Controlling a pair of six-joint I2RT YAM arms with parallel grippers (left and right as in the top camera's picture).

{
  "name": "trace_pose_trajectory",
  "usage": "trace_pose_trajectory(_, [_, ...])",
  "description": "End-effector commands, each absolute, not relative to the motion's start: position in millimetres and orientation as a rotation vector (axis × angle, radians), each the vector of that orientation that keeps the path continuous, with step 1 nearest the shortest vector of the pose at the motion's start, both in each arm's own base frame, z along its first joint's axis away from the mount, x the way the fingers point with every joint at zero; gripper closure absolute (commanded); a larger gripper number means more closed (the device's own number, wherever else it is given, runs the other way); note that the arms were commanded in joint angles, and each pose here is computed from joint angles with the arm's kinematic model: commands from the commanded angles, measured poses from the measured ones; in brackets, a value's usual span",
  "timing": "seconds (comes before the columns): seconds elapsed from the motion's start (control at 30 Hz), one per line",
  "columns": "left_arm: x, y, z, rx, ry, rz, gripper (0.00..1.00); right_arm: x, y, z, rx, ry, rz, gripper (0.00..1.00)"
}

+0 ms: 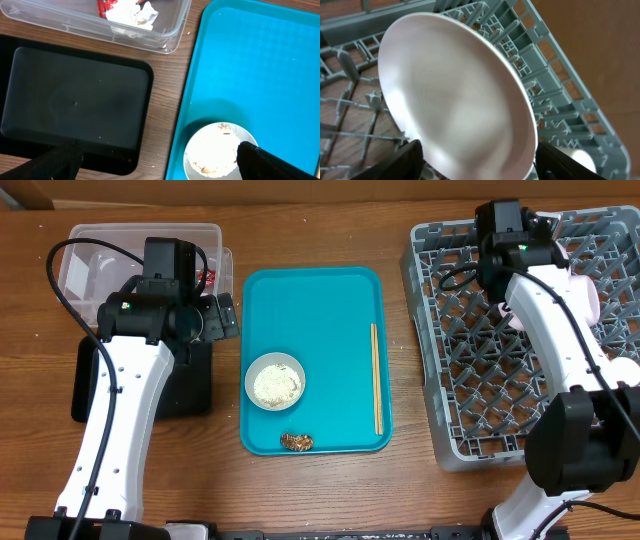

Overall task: Sort waste into correct bins and load items into the dishwasher
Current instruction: 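Lift the pink plate and set it in the dish rack, then move right gripper down to the chopsticks on the tray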

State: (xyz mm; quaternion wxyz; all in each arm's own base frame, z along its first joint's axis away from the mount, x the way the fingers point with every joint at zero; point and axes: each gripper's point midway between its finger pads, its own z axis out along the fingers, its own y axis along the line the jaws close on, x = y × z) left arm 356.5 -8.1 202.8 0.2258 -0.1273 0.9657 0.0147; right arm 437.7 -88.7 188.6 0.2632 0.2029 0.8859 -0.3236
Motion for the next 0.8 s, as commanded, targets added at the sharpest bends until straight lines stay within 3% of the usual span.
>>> trace_pose_trajectory(0.0, [360.0, -5.6, 214.6, -0.375, 2.623, 0.038, 0.00, 440.4, -78.2, 244.4, 0.579, 2.305, -0.705, 0.20])
trace_pose_trajectory(0.1, [360.0, -5.9, 214.6, -0.374, 2.623, 0.037, 0.00, 436.0, -57.3, 259.7, 0.540, 2.340, -0.504, 0.20])
trace_pose_trajectory(0.17, [360.2, -6.0, 214.7, -0.374, 2.622, 0.036, 0.00, 430.0, -14.7, 266.1, 0.449, 2.413, -0.164, 0.20])
trace_pose_trajectory(0.37, [360.1, -9.1, 214.3, -0.368, 2.627, 0.013, 0.00, 396.7, 82.0, 243.5, 0.233, 2.636, 0.413, 0.20])
trace_pose_trajectory(0.77, [360.6, -11.6, 214.4, -0.364, 2.627, -0.006, 0.00, 328.2, 173.6, 125.3, -0.004, 2.964, 0.422, 0.23])
